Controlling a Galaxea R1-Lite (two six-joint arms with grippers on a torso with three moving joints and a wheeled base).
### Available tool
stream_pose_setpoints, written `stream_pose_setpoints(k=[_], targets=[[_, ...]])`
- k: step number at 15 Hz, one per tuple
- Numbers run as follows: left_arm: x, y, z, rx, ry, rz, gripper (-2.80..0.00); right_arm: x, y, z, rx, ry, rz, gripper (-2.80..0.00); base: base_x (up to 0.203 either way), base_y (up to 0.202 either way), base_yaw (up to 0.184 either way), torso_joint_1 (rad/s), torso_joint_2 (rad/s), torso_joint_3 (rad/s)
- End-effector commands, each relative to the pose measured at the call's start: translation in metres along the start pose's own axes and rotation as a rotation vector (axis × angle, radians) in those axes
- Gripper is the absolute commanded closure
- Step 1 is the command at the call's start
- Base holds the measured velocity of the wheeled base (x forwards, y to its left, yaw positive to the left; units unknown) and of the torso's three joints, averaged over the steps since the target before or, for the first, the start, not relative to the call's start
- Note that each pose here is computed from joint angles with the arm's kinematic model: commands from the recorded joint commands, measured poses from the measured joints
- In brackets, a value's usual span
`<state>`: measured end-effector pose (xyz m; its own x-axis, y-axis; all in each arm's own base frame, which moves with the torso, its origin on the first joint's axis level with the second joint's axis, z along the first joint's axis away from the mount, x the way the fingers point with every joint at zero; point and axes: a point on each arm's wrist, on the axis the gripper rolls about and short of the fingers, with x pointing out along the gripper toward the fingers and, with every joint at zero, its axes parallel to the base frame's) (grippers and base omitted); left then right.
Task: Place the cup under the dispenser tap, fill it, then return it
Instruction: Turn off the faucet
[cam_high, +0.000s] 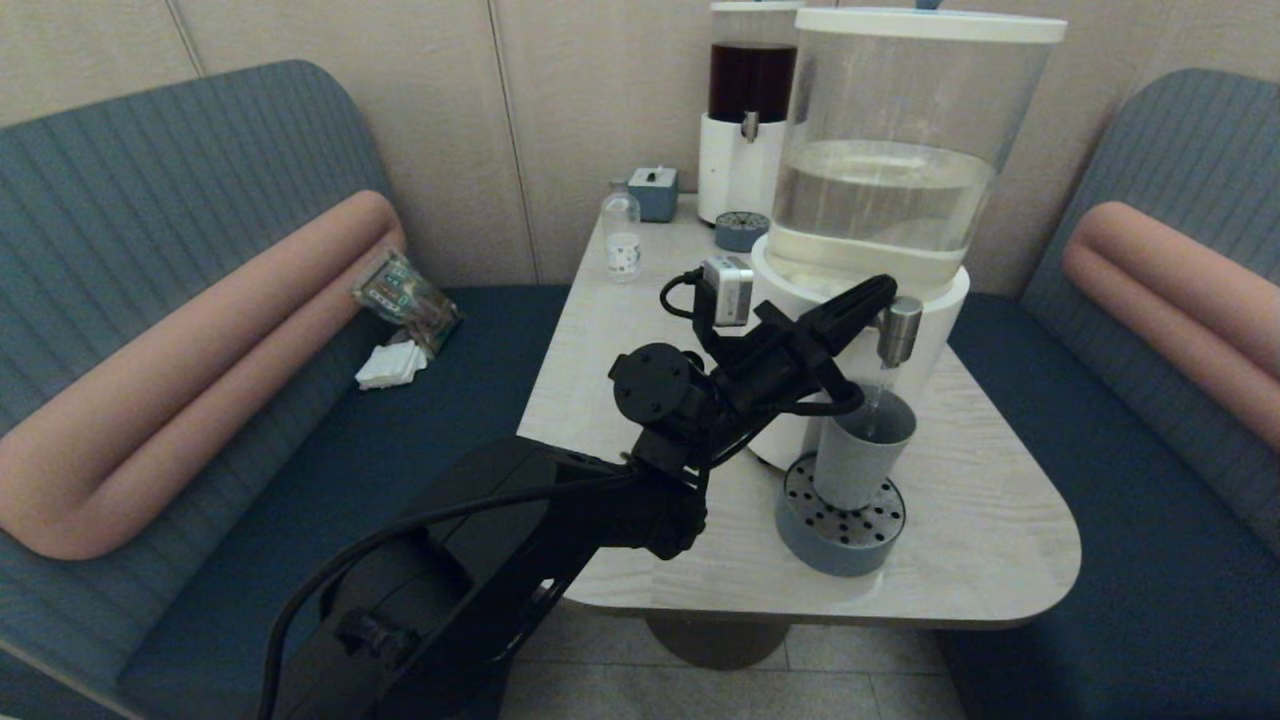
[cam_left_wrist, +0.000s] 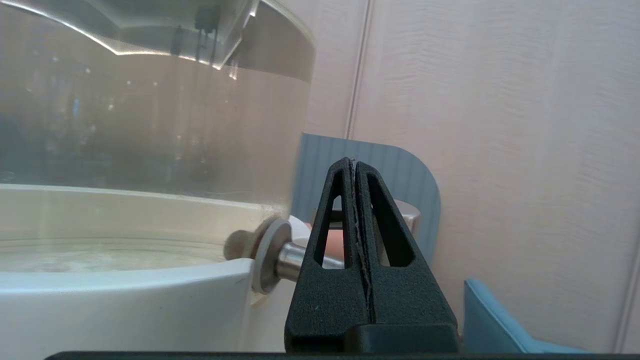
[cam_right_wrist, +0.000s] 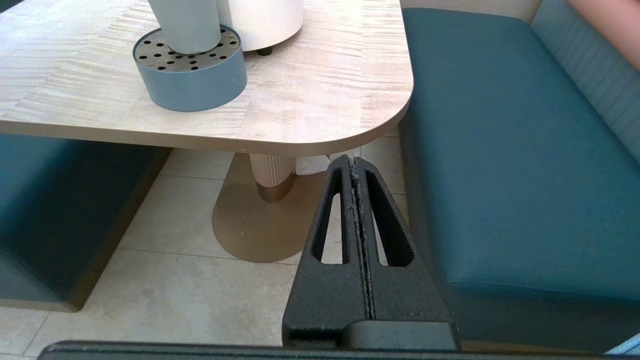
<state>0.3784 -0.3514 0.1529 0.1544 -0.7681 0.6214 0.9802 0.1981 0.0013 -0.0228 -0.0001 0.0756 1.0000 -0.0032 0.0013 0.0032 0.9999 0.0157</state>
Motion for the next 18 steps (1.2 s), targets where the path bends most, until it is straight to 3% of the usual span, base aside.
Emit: stream_pose_setpoints(k=[1, 14, 18], targets=[[-0.0008, -0.0012, -0.0042, -0.009, 0.006, -0.009, 0.00, 0.0002, 0.0000, -0.0004, 0.000, 0.003, 0.000, 0.00, 0.000, 0.000, 0.000, 0.000, 0.00, 0.000], [-0.0016, -0.0041, -0.0111, -0.097, 0.032, -0.050, 0.00, 0.0002, 0.0000, -0.0004, 0.000, 0.003, 0.000, 0.00, 0.000, 0.000, 0.000, 0.000, 0.00, 0.000], [0.0010, -0.0077, -0.0093, -0.148, 0.037, -0.078, 0.00, 0.0002, 0.0000, -0.0004, 0.000, 0.003, 0.000, 0.00, 0.000, 0.000, 0.000, 0.000, 0.00, 0.000]])
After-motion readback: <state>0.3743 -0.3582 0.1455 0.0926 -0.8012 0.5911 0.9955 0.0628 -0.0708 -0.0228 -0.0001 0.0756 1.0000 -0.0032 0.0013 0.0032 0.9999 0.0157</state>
